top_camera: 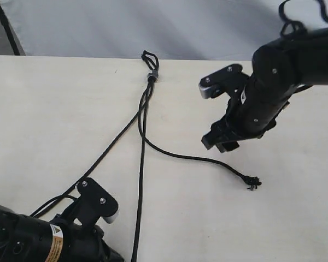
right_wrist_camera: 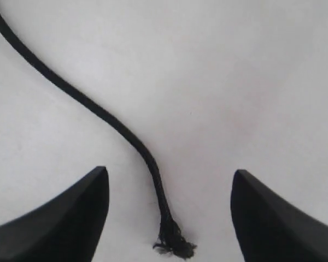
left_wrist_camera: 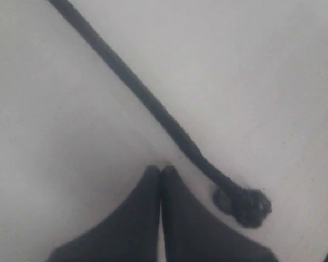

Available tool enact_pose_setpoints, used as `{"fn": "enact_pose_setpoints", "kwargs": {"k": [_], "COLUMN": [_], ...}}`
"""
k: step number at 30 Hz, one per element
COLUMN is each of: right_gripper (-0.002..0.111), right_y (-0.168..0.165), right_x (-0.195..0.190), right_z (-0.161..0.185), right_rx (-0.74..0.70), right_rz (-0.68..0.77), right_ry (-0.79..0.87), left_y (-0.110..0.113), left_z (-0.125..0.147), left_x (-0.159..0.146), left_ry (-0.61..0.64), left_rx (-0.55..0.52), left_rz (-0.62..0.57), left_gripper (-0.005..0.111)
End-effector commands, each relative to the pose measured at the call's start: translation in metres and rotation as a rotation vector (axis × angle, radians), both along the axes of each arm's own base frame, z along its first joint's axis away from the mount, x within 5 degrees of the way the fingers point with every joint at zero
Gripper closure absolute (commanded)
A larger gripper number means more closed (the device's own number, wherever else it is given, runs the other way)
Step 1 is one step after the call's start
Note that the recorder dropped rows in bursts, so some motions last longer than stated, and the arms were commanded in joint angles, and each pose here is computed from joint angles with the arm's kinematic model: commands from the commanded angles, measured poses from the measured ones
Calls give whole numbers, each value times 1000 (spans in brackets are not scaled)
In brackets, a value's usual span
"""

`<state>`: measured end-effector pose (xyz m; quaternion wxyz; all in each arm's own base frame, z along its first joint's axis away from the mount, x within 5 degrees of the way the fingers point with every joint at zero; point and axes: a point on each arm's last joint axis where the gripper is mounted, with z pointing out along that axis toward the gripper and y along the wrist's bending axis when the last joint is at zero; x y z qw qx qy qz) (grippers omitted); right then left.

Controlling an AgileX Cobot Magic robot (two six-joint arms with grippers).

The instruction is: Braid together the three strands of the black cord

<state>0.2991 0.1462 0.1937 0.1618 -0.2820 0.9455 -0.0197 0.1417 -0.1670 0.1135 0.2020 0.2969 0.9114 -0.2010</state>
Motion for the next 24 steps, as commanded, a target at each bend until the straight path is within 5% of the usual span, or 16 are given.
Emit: {"fn": "enact_pose_setpoints", "kwargs": {"k": [1, 6, 17, 20, 24], "right_gripper": [47, 47, 47, 47, 47], "right_y": [-3, -1, 0, 1, 1], "right_x": [-6, -4, -1, -1, -1], "right_z": [31, 31, 33, 33, 33], "right_rx": [54, 59, 76, 77, 77], "right_rz": [3, 28, 40, 41, 44], "right_ry": [-103, -127, -160, -163, -162], "left_y": [-14, -23, -31, -38, -61], "left_z": [13, 23, 5, -3, -11], "left_x": [16, 27, 34, 31, 24], "left_ry": [-34, -46, -9, -89, -103], "left_rx": [-35, -72, -9, 218, 249], "left_rz": [56, 110, 110, 125, 54], "left_gripper": [101, 57, 58, 58, 58]}}
